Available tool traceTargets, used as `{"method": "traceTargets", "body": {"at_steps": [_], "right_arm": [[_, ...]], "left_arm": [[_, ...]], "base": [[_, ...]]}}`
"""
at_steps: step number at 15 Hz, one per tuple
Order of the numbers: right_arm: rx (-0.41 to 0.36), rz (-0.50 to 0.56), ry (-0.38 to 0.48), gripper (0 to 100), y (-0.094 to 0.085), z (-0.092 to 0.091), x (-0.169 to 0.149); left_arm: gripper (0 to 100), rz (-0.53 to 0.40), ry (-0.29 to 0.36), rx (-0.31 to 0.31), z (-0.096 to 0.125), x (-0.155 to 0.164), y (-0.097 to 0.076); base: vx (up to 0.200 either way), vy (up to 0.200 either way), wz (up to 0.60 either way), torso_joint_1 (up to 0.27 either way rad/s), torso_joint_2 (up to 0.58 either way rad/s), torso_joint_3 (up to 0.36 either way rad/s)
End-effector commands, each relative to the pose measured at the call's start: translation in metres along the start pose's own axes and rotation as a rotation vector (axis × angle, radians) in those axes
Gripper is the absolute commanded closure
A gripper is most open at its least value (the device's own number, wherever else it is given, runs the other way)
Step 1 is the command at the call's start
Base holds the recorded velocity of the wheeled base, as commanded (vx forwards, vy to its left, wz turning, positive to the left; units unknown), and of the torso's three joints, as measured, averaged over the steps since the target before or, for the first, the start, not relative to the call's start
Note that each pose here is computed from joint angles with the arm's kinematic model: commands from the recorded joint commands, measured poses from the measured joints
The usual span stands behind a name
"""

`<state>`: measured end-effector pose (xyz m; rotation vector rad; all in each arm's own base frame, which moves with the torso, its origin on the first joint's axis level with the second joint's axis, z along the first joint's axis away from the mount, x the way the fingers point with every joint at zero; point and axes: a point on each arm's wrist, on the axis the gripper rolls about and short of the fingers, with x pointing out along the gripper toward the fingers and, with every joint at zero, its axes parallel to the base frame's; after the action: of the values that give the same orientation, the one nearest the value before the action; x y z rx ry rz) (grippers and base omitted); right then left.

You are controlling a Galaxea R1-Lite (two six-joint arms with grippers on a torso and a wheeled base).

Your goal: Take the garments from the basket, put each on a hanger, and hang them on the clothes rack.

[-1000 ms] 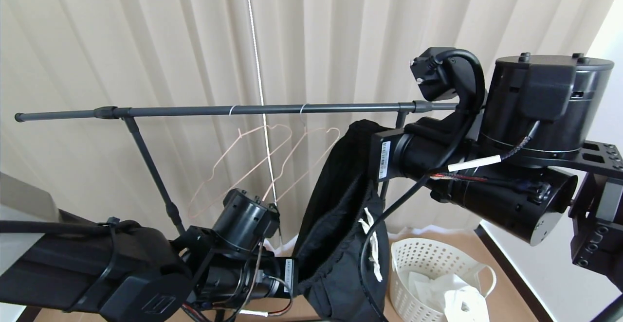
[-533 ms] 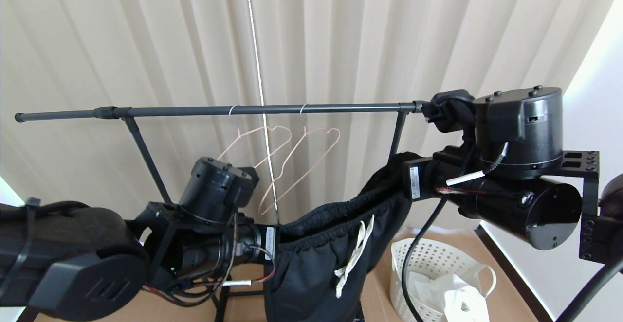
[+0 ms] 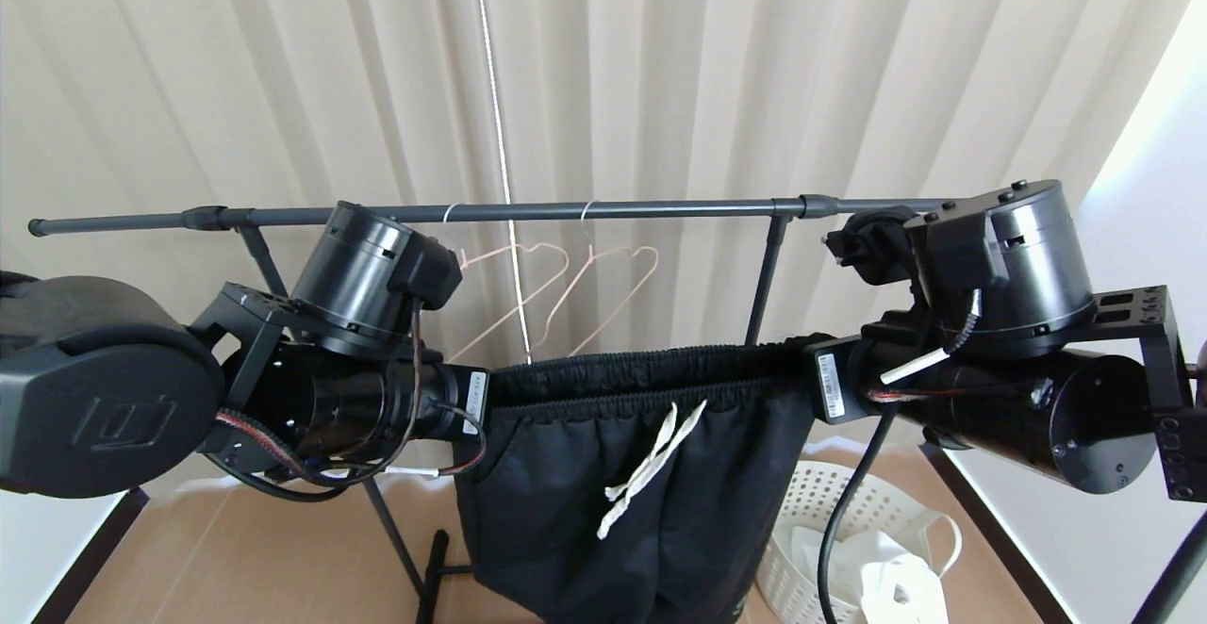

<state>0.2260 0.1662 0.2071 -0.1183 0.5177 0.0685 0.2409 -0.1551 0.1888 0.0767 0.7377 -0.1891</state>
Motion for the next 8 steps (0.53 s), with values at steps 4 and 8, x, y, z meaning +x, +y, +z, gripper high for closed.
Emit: {"method": "traceTargets", "body": {"at_steps": [4,8], "right_arm": [[0.084,-0.130,-0.013,100,-0.039,0.014,0.013],[0.106,-0.156,-0.021,100,-0.053,0.016,0.009]], "left_arm": [[100,0.042,-0.015,-0.038,-0.014,-0.023,0.025],[100,0.023,-0.012,-0.037,-0.015,-0.022,0.024]], "base": [[0.000,0.000,0.00,0.000,0.00,0.000],[0.000,0.000,0.00,0.000,0.00,0.000]]}}
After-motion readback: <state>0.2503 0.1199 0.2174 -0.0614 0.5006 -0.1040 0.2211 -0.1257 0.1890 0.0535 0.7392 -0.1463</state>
